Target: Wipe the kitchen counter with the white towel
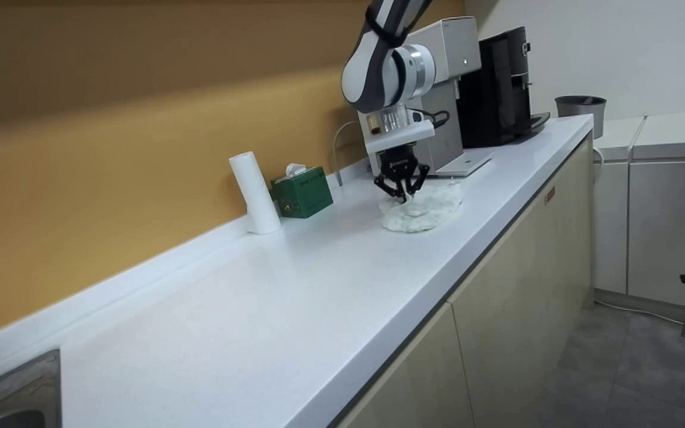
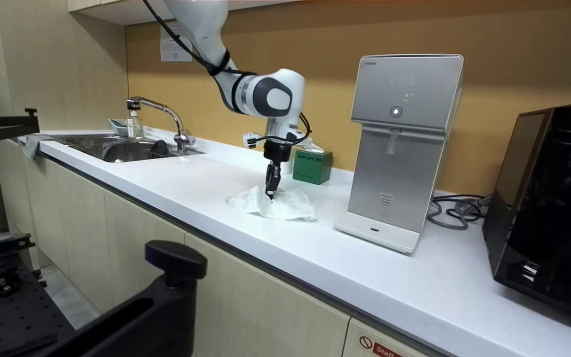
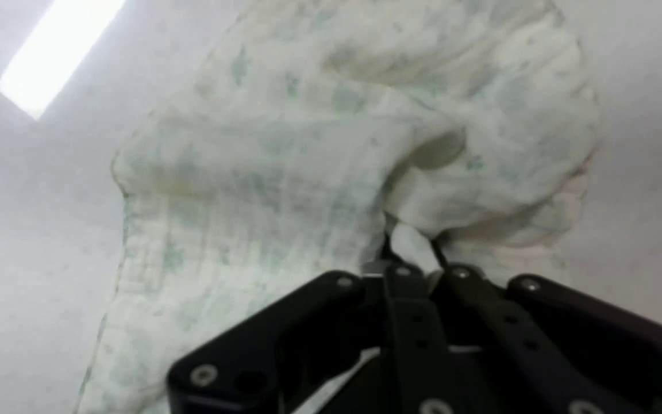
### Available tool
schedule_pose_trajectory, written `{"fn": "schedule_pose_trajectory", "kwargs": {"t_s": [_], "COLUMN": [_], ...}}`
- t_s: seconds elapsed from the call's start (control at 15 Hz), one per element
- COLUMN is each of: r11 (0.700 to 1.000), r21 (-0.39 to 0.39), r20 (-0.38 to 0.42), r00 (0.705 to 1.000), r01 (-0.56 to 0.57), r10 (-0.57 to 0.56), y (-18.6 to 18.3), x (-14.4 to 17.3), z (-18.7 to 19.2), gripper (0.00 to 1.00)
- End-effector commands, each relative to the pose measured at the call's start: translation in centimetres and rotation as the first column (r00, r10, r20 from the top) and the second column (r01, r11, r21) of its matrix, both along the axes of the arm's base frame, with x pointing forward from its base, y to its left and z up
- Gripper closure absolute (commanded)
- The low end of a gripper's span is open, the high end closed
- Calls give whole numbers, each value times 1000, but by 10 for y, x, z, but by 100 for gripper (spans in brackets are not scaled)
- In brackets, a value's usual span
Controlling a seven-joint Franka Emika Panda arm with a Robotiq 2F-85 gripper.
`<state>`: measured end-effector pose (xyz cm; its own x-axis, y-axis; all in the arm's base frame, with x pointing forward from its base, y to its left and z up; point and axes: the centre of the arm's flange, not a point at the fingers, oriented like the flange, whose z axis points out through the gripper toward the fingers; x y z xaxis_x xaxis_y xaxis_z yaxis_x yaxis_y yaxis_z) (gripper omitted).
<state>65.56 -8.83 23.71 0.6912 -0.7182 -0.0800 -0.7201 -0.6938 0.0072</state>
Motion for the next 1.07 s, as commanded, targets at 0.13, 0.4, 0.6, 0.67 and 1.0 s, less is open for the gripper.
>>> {"fn": "schedule_pose_trajectory", "kwargs": {"t_s": [0.13, 0.4, 0.6, 0.67, 1.0], "r11": [973, 916, 862, 856, 879], "r21": [102, 204, 288, 291, 205], "r20": [-36, -34, -31, -36, -41], "r00": [977, 932, 896, 889, 893], "r01": [-207, -346, -417, -427, -431], "r10": [212, 360, 443, 456, 447], "y": [122, 193, 234, 239, 227], "x": [-15, -33, -50, -51, -29], "z": [-39, -46, -52, -54, -62], "gripper": [99, 99, 99, 99, 99]}}
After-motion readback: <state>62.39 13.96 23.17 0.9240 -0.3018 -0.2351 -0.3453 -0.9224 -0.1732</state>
